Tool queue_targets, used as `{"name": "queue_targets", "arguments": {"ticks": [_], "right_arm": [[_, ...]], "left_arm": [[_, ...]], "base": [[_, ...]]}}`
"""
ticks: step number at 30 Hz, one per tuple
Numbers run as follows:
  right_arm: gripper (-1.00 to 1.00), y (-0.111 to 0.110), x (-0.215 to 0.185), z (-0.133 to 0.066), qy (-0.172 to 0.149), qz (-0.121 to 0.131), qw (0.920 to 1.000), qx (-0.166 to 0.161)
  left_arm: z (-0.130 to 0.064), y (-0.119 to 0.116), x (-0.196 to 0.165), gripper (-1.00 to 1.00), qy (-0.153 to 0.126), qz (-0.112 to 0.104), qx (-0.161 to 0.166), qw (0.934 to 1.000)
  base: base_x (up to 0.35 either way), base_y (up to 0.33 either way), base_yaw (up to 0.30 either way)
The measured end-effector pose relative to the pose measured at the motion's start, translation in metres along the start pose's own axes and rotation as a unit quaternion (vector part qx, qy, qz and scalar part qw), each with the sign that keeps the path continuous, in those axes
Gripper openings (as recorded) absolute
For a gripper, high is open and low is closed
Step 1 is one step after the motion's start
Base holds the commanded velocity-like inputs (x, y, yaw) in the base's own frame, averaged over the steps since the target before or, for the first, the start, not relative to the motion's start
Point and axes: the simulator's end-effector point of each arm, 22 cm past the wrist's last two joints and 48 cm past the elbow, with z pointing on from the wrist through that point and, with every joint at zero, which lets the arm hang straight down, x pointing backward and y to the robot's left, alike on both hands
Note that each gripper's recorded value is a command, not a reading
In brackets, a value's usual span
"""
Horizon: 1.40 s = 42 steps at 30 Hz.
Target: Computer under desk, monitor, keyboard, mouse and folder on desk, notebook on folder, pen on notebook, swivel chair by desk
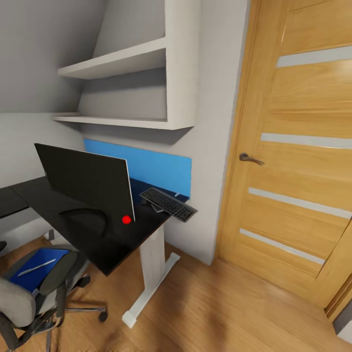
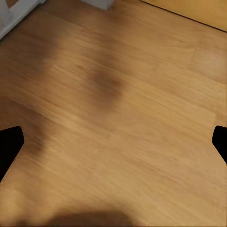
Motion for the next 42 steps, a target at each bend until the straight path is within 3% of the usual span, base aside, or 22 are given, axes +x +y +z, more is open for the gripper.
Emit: {"name": "queue_targets", "arguments": {"ticks": [32,42], "right_arm": [[1.0,0.0001,0.0004,-0.0002,0.0,-0.001,1.0,0.0],[1.0,0.0,0.0005,-0.0002,0.0,0.0,1.0,0.0]], "left_arm": [[0.0,-0.0001,-0.0001,1.0,0.0,0.0,0.0,1.0],[0.0,0.0,0.0002,1.0,0.0,0.0,0.0,1.0]], "base": [[0.0,0.0,0.288],[0.0,0.0,0.088]]}}
